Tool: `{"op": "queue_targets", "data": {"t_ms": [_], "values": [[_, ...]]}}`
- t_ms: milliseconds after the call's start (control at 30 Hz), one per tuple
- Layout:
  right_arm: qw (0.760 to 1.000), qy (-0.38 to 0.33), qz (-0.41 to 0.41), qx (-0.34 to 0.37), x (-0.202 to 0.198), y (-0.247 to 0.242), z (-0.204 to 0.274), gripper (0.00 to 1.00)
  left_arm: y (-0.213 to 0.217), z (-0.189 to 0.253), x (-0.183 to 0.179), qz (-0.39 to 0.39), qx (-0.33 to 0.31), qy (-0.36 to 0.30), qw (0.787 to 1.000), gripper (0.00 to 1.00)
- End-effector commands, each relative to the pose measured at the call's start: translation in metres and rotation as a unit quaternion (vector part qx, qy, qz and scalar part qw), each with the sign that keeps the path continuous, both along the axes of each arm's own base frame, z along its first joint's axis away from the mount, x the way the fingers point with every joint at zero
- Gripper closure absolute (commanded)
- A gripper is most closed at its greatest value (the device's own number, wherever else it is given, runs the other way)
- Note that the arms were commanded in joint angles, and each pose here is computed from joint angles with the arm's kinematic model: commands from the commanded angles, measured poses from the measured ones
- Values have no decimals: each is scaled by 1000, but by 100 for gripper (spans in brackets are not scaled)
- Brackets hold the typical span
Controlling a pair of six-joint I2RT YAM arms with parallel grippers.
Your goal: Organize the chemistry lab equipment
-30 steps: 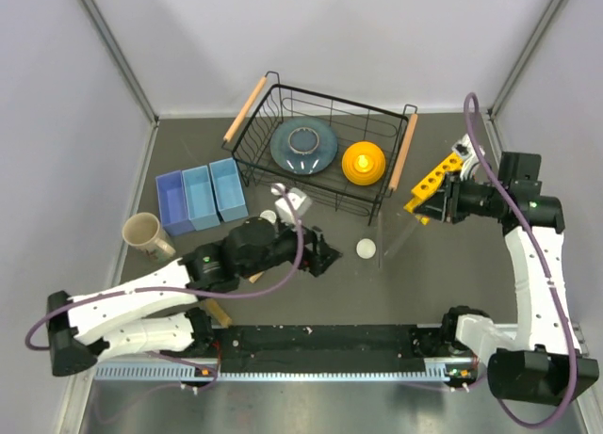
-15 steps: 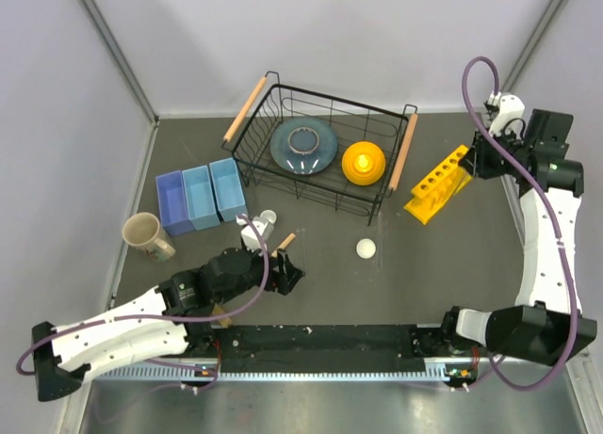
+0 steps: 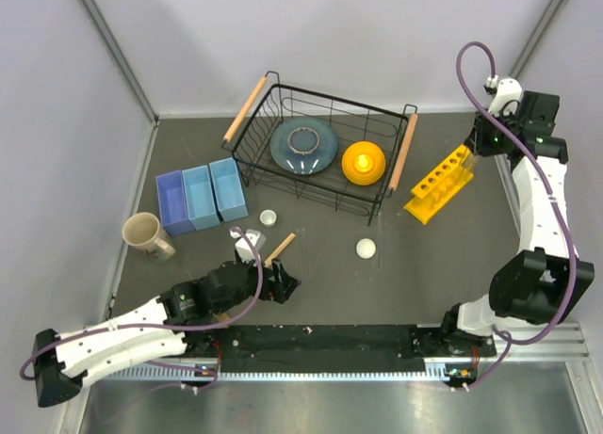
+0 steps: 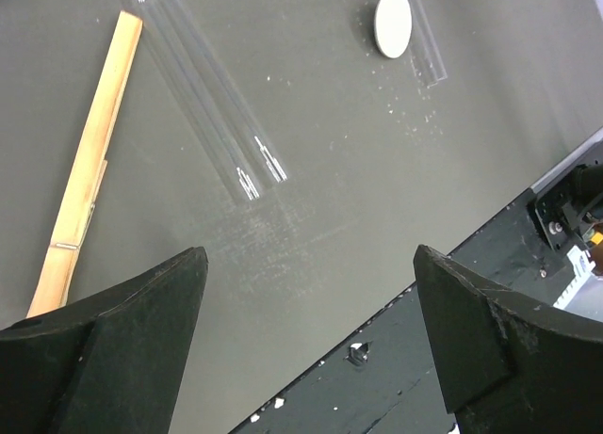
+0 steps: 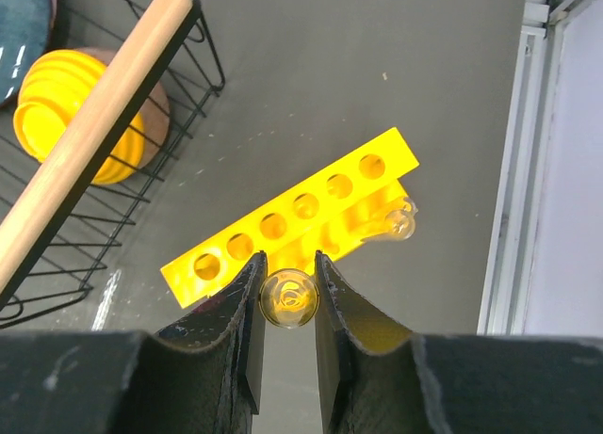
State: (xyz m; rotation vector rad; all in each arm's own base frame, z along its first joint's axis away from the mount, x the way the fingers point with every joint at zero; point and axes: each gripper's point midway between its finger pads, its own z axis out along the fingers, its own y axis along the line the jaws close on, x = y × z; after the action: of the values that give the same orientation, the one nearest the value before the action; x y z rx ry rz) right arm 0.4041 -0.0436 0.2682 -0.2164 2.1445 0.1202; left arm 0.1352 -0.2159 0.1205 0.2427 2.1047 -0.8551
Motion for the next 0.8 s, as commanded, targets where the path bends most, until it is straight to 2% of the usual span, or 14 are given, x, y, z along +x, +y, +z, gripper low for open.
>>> {"op": "queue_targets", "data": {"t_ms": [0, 767], "values": [[997, -63, -22, -27, 23, -17, 33, 85, -6, 9, 8, 18, -32, -8, 999, 3], [998, -32, -33, -35, 48, -30, -9, 84, -9, 2, 10, 18, -14, 3, 1000, 1]]}}
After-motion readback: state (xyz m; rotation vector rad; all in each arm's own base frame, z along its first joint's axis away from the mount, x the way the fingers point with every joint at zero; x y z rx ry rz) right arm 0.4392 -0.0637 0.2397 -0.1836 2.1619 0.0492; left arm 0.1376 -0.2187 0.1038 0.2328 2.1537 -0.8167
